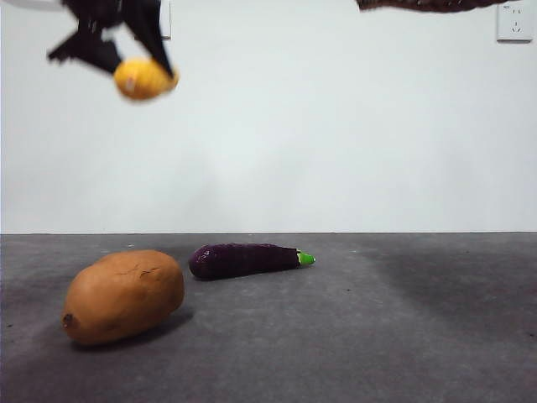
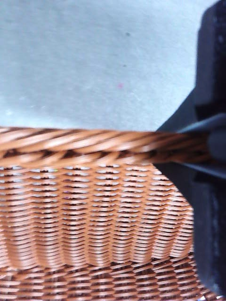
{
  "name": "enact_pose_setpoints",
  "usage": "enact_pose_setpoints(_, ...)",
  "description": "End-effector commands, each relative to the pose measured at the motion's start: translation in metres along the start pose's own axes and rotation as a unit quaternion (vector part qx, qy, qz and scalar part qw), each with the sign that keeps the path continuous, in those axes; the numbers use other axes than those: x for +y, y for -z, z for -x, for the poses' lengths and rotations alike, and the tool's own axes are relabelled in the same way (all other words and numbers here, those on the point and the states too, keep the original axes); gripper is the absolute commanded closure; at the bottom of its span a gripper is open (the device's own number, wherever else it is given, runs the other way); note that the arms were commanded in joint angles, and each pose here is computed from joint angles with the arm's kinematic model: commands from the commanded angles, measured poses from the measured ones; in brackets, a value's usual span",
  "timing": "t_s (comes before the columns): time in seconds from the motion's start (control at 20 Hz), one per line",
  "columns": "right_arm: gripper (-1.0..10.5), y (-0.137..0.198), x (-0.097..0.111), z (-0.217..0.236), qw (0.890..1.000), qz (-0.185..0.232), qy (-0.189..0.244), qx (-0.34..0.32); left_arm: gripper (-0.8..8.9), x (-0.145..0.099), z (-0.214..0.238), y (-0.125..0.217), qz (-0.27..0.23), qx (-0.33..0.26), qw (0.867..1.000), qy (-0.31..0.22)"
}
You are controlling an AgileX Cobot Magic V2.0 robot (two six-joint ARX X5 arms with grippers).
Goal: Help me put the vegetables on the table into the basket
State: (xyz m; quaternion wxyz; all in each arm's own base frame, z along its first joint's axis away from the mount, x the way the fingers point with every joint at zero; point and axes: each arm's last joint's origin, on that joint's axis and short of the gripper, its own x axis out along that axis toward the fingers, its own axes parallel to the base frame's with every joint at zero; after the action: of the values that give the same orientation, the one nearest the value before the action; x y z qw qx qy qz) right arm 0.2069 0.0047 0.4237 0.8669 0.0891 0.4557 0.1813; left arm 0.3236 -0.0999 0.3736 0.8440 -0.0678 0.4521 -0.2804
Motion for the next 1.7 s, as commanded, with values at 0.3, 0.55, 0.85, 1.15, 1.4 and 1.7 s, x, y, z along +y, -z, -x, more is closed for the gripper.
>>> enact_pose_setpoints(0.3,9.6,-0.003,-0.008,-0.090,0.991,-0.031,0.027,0.126,8.26,-0.068,0.003,0.017,-0.104,0.018,0.992,0.063)
enact_pose_setpoints(0.55,9.6,0.035,-0.001,-0.161,0.984,-0.066,0.018,0.165,8.26,-0.076,-0.003,0.022,-0.107,0.041,0.991,0.069)
enact_pose_setpoints(0.85,9.6,0.050,0.033,-0.178,0.982,-0.052,0.021,0.179,8.26,-0.070,-0.050,0.024,-0.083,0.110,0.988,0.068)
enact_pose_setpoints(1.15,9.6,0.053,0.054,-0.182,0.985,-0.040,0.004,0.170,8.26,-0.080,-0.103,0.035,-0.091,0.175,0.978,0.075)
enact_pose_setpoints(1.4,9.6,0.053,0.054,-0.182,0.984,-0.047,0.004,0.169,4.84,-0.094,-0.114,0.041,-0.102,0.185,0.974,0.083)
enact_pose_setpoints(1.7,9.6,0.053,0.054,-0.182,0.984,-0.047,0.004,0.170,3.15,-0.092,-0.116,0.039,-0.128,0.162,0.978,0.003)
